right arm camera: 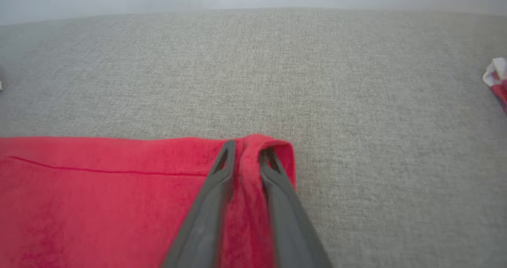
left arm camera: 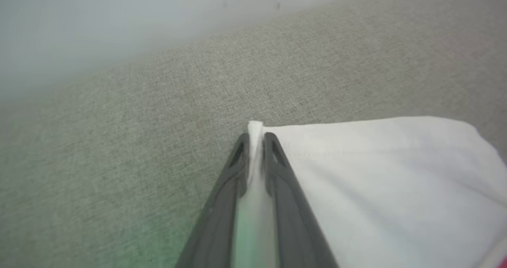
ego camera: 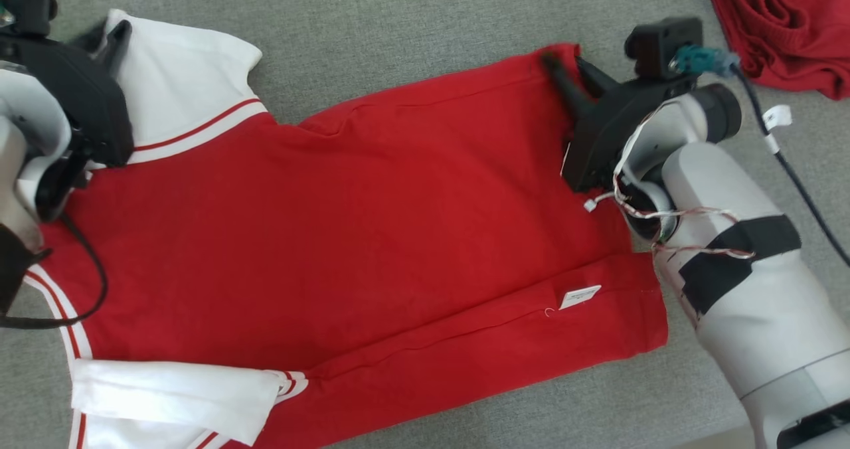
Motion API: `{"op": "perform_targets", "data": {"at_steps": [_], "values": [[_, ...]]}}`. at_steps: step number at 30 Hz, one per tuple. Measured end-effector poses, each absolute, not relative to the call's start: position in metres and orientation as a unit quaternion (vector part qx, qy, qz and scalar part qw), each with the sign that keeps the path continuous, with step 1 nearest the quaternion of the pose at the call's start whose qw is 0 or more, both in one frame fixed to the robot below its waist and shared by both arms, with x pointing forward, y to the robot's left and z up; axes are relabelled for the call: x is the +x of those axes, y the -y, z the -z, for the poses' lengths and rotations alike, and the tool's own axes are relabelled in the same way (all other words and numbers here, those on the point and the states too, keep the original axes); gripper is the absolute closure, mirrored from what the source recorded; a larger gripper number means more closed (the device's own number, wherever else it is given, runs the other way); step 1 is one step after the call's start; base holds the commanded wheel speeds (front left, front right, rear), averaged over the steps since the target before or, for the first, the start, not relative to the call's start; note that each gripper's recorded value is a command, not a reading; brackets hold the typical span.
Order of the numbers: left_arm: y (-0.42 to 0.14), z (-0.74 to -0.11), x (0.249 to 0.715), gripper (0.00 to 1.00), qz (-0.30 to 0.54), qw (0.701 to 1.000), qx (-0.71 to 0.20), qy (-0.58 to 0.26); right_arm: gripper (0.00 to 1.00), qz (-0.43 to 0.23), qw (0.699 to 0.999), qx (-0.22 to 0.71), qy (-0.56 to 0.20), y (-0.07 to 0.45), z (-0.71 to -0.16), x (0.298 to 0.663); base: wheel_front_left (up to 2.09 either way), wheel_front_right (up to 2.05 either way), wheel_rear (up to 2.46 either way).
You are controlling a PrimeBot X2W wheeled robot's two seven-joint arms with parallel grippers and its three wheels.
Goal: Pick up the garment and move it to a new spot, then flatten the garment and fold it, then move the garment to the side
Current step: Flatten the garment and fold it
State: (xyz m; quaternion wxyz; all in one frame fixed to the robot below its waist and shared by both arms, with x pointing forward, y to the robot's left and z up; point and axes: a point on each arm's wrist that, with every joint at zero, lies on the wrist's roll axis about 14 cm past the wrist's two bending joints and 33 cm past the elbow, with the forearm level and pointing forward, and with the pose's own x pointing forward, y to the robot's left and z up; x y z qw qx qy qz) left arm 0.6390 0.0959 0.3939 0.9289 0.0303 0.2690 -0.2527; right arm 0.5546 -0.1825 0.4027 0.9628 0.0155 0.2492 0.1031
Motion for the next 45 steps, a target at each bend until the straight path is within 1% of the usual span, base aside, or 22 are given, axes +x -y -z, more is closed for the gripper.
{"op": "perform_targets", "data": {"at_steps": [5,10,17,25,30,34,38,45], "values": [[-0.091,-0.407,0.64,1.0,0.256,0.937,0.011,-0.237,1.0,-0.095,0.967,0.017,-0.235,0.187,-0.406,0.561,0.0,0.0,0.0],[-0.084,-0.453,0.643,1.0,0.262,0.953,-0.027,-0.152,1.0,-0.088,0.975,0.024,-0.202,0.189,-0.419,0.563,0.0,0.0,0.0],[-0.089,-0.488,0.61,1.0,0.273,0.956,-0.061,-0.084,1.0,-0.084,0.985,0.039,-0.148,0.192,-0.44,0.548,0.0,0.0,0.0],[-0.103,-0.499,0.548,1.0,0.27,0.955,-0.103,-0.072,1.0,-0.091,0.986,0.067,-0.12,0.188,-0.444,0.518,0.0,0.0,0.0],[-0.115,-0.512,0.513,1.0,0.241,0.959,-0.138,-0.049,1.0,-0.093,0.985,0.086,-0.116,0.187,-0.443,0.501,0.0,0.0,0.0],[-0.131,-0.51,0.485,1.0,0.206,0.965,-0.158,-0.044,1.0,-0.091,0.984,0.106,-0.109,0.186,-0.445,0.489,0.0,0.0,0.0],[-0.129,-0.496,0.452,1.0,0.196,0.963,-0.175,-0.059,1.0,-0.086,0.983,0.122,-0.103,0.189,-0.446,0.475,0.0,0.0,0.0],[-0.137,-0.479,0.422,1.0,0.157,0.965,-0.199,-0.071,1.0,-0.079,0.981,0.138,-0.112,0.194,-0.437,0.448,0.0,0.0,0.0]]}}
